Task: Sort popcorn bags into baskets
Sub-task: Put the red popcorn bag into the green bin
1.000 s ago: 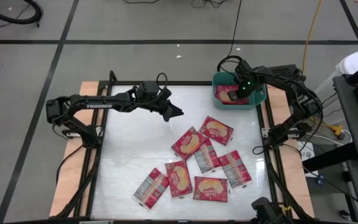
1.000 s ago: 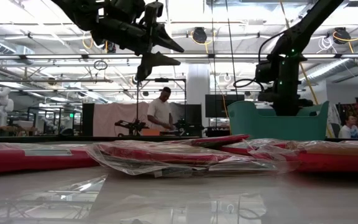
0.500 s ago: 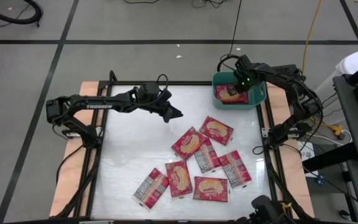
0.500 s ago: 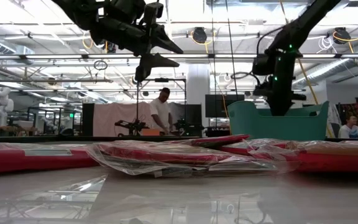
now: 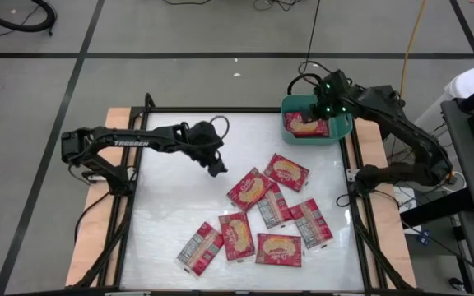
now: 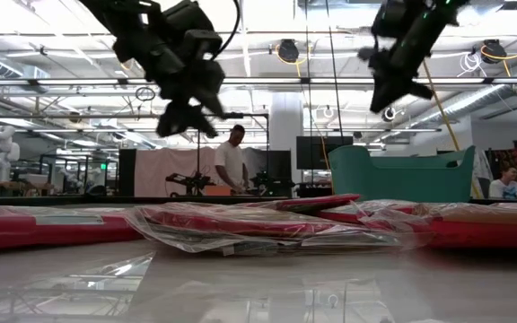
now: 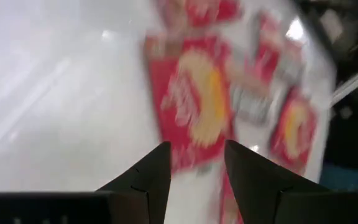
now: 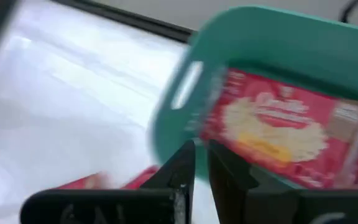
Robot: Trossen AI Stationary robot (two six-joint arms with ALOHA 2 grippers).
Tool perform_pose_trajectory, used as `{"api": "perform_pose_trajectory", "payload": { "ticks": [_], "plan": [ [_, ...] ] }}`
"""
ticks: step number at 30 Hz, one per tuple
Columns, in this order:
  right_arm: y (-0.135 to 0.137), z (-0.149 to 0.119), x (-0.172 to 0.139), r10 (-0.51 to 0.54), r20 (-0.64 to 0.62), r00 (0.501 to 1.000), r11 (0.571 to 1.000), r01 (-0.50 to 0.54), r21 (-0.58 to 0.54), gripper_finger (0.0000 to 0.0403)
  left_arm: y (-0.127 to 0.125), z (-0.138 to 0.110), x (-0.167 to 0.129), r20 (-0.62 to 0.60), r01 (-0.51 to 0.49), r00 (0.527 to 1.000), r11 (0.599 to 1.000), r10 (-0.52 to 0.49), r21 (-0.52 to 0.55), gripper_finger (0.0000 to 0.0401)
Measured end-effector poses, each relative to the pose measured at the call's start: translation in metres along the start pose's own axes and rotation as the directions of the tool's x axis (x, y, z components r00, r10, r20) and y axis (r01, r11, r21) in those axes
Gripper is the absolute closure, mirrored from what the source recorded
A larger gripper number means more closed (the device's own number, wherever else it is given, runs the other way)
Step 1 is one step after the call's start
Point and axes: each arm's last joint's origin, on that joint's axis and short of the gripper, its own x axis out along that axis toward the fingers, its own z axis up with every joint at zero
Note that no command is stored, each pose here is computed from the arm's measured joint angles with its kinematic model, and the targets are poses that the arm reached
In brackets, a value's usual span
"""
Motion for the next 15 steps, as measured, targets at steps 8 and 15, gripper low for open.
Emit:
{"api": "perform_pose_trajectory", "payload": {
  "ticks": [8, 15],
  "plan": [
    [0.033, -0.022, -0.023, 0.127, 0.018, 0.992, 0.983, -0.123, -0.139, 0.0369, -0.016, -0.03, 0.01, -0.136, -0.104, 0.983, 0.986, 0.122, 0.132, 0.0199],
    [0.048, -0.032, -0.026, 0.177, -0.014, 0.984, 0.963, -0.176, -0.205, 0.0369, -0.033, -0.042, 0.02, -0.068, -0.166, 0.977, 0.92, 0.203, 0.356, 0.012]
  ]
}}
